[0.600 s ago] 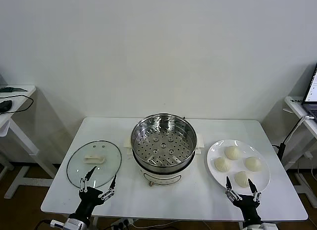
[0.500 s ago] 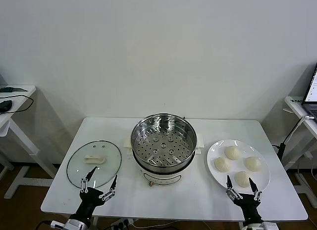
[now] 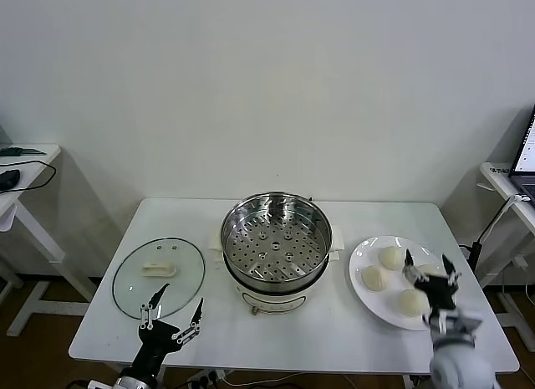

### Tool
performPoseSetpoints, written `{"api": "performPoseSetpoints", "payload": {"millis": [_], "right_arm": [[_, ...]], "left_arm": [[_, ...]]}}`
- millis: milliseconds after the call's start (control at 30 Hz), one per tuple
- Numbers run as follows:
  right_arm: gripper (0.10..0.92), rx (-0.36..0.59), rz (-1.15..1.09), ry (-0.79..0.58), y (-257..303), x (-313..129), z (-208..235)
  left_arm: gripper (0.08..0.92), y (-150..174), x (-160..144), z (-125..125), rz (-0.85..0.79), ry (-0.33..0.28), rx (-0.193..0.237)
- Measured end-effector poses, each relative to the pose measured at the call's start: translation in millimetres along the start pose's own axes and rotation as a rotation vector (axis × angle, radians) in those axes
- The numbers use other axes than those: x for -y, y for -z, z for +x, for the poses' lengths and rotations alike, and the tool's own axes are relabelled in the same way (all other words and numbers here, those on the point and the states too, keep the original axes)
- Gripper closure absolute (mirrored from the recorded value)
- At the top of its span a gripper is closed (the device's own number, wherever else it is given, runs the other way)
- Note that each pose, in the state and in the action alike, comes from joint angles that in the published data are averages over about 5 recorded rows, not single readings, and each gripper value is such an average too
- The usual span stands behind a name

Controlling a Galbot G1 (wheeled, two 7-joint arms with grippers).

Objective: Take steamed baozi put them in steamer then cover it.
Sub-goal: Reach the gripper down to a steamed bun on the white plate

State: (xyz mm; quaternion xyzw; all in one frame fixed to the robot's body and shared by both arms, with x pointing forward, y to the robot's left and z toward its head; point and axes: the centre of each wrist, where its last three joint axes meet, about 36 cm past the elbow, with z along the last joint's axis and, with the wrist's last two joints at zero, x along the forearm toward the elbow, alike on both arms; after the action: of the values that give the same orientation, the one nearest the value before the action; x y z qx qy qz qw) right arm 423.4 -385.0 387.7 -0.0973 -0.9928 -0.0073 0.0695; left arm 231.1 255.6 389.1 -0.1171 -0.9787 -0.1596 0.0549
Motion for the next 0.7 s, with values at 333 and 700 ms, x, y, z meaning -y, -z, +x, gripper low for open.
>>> {"api": "performPoseSetpoints", "payload": {"millis": [333,700], "right_arm": [[0.200,-0.120,0.193,0.287,47.2,34.7,-101.0],[0.200,-0.284,0.568,0.779,106.9,68.5,-174.4]], "left_arm": [[0.177,0.5,-1.9,4.5,-0.003,0.015,-0.006],[0.177,-2.6,-3.3,5.7,0.001,0.041,-0.018]]}}
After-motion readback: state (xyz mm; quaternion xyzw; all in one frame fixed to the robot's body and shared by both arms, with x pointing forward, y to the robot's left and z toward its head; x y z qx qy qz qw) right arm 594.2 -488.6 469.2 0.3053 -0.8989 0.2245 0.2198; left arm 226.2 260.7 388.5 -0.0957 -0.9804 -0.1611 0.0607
